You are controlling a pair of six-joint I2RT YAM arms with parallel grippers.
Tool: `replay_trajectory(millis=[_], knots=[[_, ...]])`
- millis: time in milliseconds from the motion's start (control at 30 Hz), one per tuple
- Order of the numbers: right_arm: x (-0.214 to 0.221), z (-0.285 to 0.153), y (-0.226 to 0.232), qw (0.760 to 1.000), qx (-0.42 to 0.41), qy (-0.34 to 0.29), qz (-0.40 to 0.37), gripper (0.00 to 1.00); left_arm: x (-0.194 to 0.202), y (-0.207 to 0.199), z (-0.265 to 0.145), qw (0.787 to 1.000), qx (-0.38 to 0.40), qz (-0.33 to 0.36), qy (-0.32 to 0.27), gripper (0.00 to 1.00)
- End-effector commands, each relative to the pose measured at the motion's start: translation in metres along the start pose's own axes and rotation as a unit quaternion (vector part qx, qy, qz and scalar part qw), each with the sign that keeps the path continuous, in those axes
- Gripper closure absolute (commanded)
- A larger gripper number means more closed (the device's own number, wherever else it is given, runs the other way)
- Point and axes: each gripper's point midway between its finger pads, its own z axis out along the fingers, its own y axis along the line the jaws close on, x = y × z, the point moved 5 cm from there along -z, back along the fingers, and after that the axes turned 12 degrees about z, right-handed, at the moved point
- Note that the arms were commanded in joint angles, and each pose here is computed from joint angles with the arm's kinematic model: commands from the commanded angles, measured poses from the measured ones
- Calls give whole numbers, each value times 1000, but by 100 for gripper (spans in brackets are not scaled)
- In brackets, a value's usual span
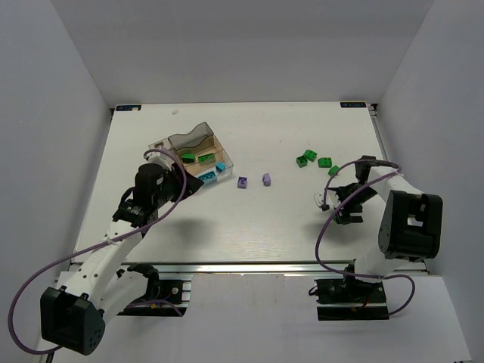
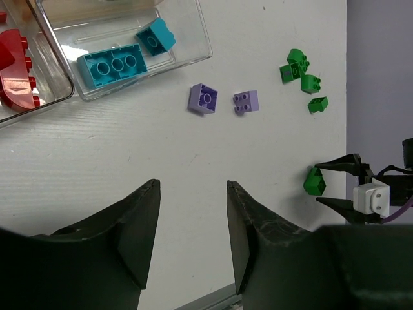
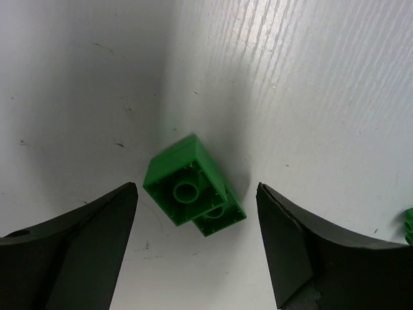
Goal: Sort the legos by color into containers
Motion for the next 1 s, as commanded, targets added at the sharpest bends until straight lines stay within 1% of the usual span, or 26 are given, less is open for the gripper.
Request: replay_trajectory(millis=[0,33,200,233,333,367,433,467,500,533,567,600,633,667,700,733,767,800,833,900,933,967], knots=[[4,-1,-18,994,12,15,-106,21,1,0,-2,1000,-1,-2,-7,44],[3,-2,-19,994,14,15,-107,23,0,0,0,1000,-1,-3,-7,44],[-5,-10,-25,994,9,-5,-107,43,-3,-2,4,1000,5,1,-4,44],[-6,-11,-25,994,7,-9,-108,54,-3,-4,4,1000,8,1,-3,44],[-18,-19,-25,993,11,-35,-113,73,-4,-4,7,1000,9,4,0,44],[-22,-22,-25,992,11,-42,-116,82,-5,-5,8,1000,10,3,-1,44],[-36,-30,-25,991,13,-71,-113,90,-5,-7,8,1000,17,2,1,44],[-46,-34,-29,989,24,-101,-104,92,-7,-8,9,1000,22,2,-2,44],[-58,-42,-35,989,30,-119,-80,98,-7,-10,10,1000,27,2,-2,44],[-66,-47,-39,988,35,-136,-65,100,-9,-13,10,999,40,1,-4,44],[-80,-52,-45,983,44,-175,-45,100,-9,-15,12,999,47,1,-2,44],[-93,-62,-58,979,48,-198,4,100,-10,-18,14,998,57,0,-2,44],[-106,-65,-63,975,41,-217,29,100,-9,-24,15,997,73,-1,1,44],[-129,-69,-68,963,28,-263,49,100,-13,-32,18,995,103,1,-1,44],[-142,-78,-79,951,13,-287,114,100,-16,-38,19,993,121,2,-4,43],[-160,-78,-80,943,-12,-307,131,100,-26,-47,20,989,148,7,-23,42],[-177,-82,-82,927,-33,-343,147,100,-23,-51,25,986,168,6,-6,42],[-189,-86,-85,912,-59,-358,191,100,-30,-61,27,982,187,12,-9,42],[-213,-83,-84,901,-86,-382,186,100,-37,-66,28,980,199,17,-16,41],[-233,-81,-87,886,-111,-397,212,100,-42,-74,37,977,212,25,-11,39],[-256,-78,-87,870,-143,-410,233,100,-53,-84,36,973,225,37,-24,38],[-264,-78,-88,863,-153,-417,242,100,-57,-90,37,972,229,43,-30,37]])
